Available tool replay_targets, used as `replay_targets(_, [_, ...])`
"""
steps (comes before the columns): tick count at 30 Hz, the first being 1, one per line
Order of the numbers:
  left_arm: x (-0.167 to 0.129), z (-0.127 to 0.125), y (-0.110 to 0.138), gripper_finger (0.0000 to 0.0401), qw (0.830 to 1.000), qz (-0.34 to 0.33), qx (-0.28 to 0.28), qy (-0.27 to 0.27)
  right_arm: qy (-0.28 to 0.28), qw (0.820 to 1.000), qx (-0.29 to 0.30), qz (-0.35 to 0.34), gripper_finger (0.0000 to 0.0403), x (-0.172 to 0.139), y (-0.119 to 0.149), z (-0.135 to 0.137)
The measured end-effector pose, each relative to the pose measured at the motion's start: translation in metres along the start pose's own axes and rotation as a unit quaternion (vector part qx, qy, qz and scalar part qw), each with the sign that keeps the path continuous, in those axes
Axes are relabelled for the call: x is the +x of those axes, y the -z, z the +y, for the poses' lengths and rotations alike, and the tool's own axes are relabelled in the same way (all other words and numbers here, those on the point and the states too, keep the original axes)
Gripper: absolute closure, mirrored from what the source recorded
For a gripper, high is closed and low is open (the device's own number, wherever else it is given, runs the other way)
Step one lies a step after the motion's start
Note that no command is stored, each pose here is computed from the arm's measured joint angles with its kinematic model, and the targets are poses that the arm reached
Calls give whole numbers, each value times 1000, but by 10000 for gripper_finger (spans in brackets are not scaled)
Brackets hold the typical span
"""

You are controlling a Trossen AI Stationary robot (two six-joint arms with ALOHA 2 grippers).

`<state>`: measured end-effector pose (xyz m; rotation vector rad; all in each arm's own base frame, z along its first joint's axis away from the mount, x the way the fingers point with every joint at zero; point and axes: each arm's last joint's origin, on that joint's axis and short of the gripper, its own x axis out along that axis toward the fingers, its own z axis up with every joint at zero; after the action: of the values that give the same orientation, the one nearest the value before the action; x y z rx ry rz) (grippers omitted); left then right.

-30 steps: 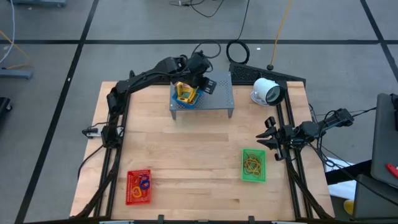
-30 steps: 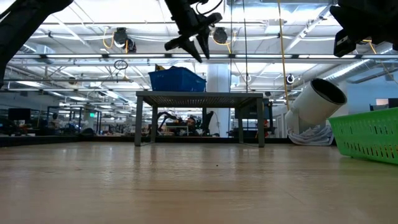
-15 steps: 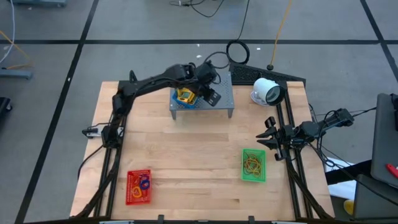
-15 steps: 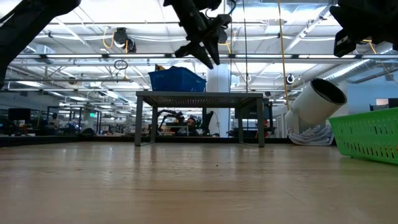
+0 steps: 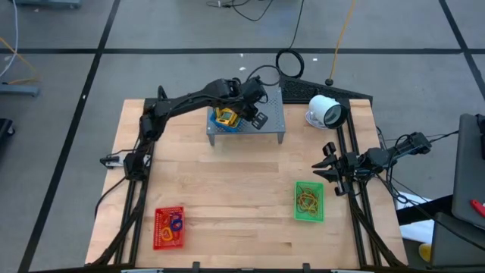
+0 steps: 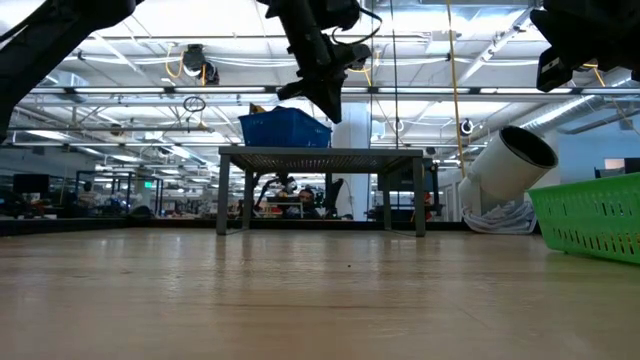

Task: Pick & Place Office Desk Supplies
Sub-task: Put the blue bin with crayon boxes on the shelf

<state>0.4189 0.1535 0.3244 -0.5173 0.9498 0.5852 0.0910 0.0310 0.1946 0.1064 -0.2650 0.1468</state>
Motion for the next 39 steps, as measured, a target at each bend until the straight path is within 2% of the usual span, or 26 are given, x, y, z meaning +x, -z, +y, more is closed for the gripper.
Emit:
replay_targets(21, [13, 13, -2, 395, 999, 10, -6, -51, 0, 1000, 0, 0, 339, 0, 0, 0])
replay_targets(26, [14, 23, -4, 397, 998, 14, -21, -61, 0, 1000, 0, 0, 339, 0, 0, 0])
replay_targets(39, [14, 29, -9, 393, 996, -6, -40, -73, 0, 1000, 0, 0, 339, 0, 0, 0])
